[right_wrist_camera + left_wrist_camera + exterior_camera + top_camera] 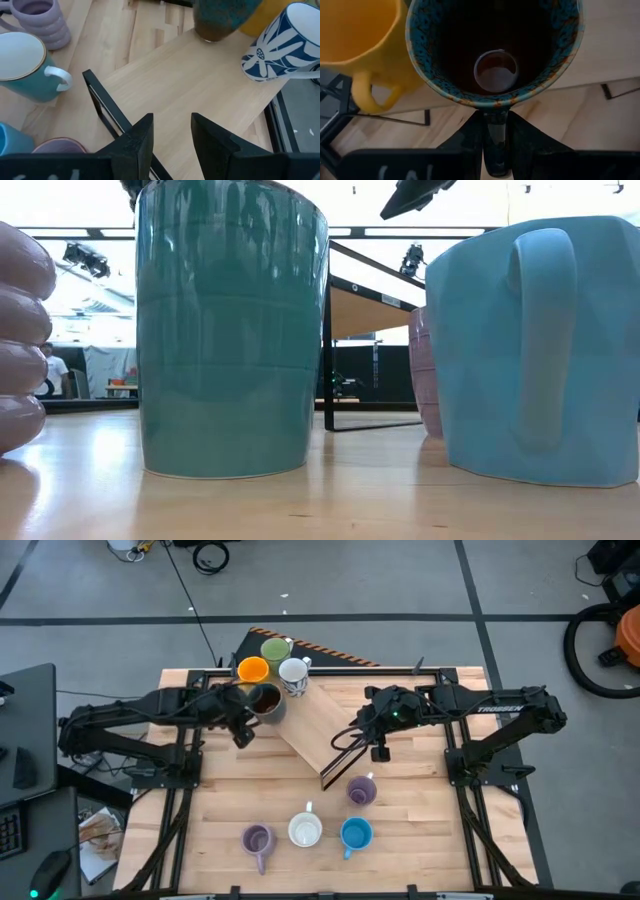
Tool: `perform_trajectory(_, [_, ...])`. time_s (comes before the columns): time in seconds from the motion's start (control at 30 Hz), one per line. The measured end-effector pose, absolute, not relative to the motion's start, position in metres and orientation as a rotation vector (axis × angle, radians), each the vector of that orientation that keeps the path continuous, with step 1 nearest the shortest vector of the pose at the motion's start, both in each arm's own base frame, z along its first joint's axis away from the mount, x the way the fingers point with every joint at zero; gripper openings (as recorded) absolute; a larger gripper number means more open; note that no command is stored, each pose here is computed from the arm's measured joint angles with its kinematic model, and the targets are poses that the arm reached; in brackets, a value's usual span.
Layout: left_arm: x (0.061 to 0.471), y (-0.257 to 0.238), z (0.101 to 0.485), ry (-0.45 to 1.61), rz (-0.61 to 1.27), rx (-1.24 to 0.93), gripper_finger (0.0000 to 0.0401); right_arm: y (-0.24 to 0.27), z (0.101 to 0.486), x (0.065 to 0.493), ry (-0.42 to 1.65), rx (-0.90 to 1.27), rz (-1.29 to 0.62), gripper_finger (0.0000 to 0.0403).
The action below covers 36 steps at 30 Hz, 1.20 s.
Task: Place coffee mugs
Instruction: Put the green-blue patterned mug on the shelf
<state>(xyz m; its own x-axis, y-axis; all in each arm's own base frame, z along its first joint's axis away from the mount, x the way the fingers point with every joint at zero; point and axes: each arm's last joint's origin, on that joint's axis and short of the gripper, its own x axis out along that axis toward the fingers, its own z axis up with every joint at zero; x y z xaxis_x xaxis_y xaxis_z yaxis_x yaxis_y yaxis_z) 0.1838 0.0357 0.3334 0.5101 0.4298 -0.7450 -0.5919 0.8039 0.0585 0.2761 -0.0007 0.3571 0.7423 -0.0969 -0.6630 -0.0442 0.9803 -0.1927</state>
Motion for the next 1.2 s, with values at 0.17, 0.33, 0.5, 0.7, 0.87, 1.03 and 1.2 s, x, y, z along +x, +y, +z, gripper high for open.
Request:
perform_trajectory(0.17, [0.187, 0.047, 0.331, 0.854, 0.622, -0.210, 0.0065, 0.000, 0.357, 0.276, 0.736, -0.207, -0.026, 0.0138])
perform_trajectory(0.33, [0.190, 0.053, 0.329, 0.870, 0.622, -0.193, 0.0065, 0.000, 0.357, 0.276, 0.735, -0.209, -0.025, 0.0138])
perform_trajectory(0.5, [0.190, 0.057, 0.328, 0.887, 0.623, -0.164, 0.0065, 0.000, 0.357, 0.276, 0.735, -0.209, -0.024, 0.0138])
perform_trajectory(0.7, [0.189, 0.058, 0.327, 0.904, 0.636, -0.129, 0.0076, 0.000, 0.357, 0.276, 0.735, -0.209, -0.024, 0.0138])
perform_trajectory(0.87, [0.189, 0.058, 0.327, 0.906, 0.637, -0.126, 0.0080, 0.000, 0.357, 0.276, 0.736, -0.210, -0.024, 0.0138])
perform_trajectory(1.03, [0.189, 0.056, 0.327, 0.907, 0.628, -0.116, 0.0082, 0.000, 0.357, 0.276, 0.735, -0.209, -0.024, 0.0138])
perform_trajectory(1.2, [0.191, 0.053, 0.328, 0.892, 0.627, -0.098, 0.0086, 0.000, 0.357, 0.276, 0.735, -0.209, -0.024, 0.0138])
